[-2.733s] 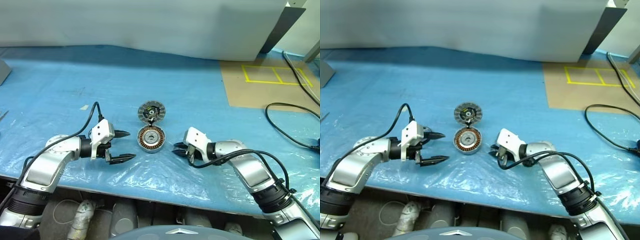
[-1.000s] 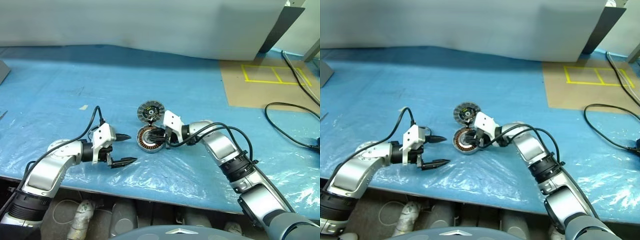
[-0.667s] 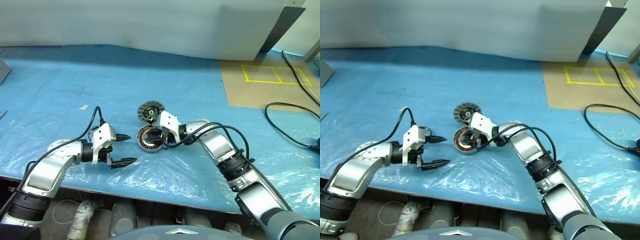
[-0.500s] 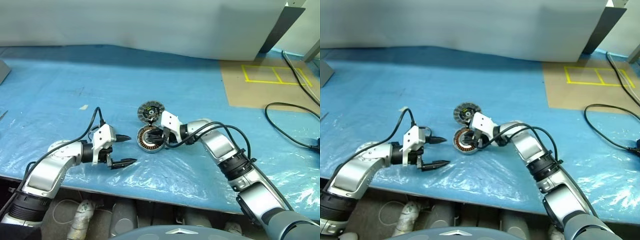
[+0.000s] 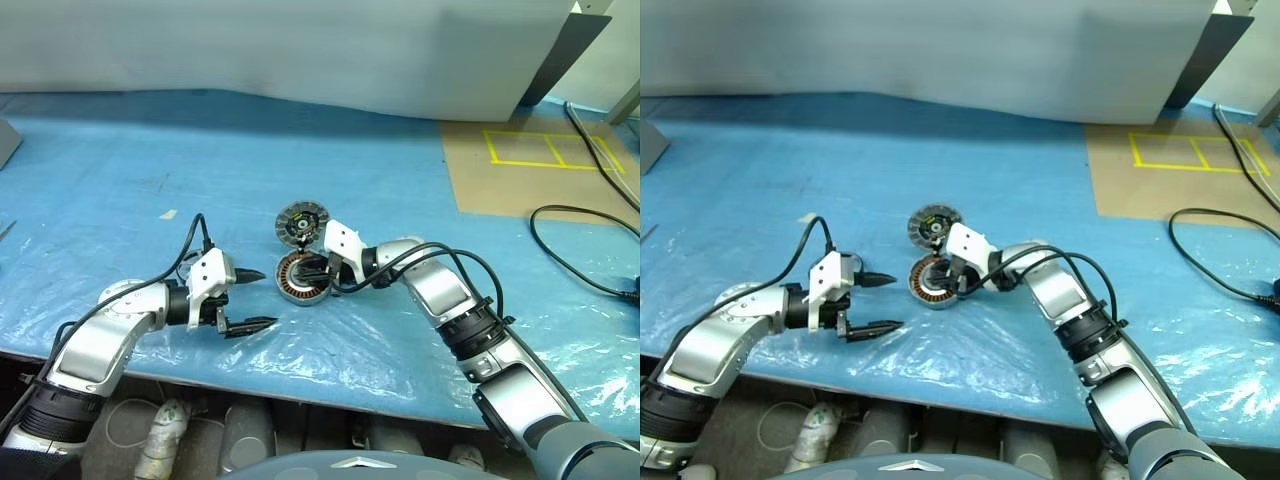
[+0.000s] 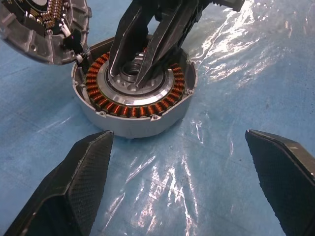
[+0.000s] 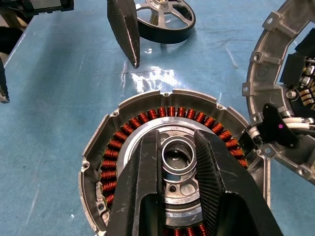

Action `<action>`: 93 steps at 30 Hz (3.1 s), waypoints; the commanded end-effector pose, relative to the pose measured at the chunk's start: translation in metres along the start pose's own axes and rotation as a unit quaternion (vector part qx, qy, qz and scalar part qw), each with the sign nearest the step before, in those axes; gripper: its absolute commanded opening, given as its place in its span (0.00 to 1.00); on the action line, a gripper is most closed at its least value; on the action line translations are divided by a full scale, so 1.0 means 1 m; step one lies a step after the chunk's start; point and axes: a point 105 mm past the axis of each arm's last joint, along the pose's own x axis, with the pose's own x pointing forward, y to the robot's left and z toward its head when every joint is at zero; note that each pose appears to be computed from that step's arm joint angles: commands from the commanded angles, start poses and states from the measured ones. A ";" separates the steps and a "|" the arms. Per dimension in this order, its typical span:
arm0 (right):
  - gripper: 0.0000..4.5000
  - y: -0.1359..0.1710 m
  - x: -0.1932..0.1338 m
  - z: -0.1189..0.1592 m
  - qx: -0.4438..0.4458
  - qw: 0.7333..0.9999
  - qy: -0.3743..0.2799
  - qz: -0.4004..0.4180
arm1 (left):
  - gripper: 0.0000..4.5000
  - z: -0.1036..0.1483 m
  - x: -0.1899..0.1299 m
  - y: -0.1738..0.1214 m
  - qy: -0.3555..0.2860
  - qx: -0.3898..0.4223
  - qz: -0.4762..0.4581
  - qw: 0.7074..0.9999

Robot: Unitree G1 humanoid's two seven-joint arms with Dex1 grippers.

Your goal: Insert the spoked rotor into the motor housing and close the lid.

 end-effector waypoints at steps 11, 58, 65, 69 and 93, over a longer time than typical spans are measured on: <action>0.56 -0.003 -0.007 0.029 0.014 0.998 -0.056 0.004 | 1.00 0.014 0.003 -0.005 -0.013 0.019 -0.007 1.000; 0.01 -0.008 -0.005 0.009 -0.217 0.968 0.085 0.097 | 1.00 -0.004 0.004 -0.005 -0.014 0.003 -0.006 1.000; 0.01 0.002 -0.010 0.001 -0.234 0.958 0.105 0.130 | 1.00 -0.013 0.002 -0.002 -0.012 0.006 -0.007 1.000; 0.01 0.006 -0.011 -0.002 -0.235 0.956 0.110 0.137 | 1.00 -0.013 0.004 -0.003 -0.014 0.009 -0.008 1.000; 0.01 -0.004 -0.001 -0.011 -0.026 0.999 0.025 0.021 | 1.00 0.014 0.006 -0.007 -0.025 0.010 -0.013 1.000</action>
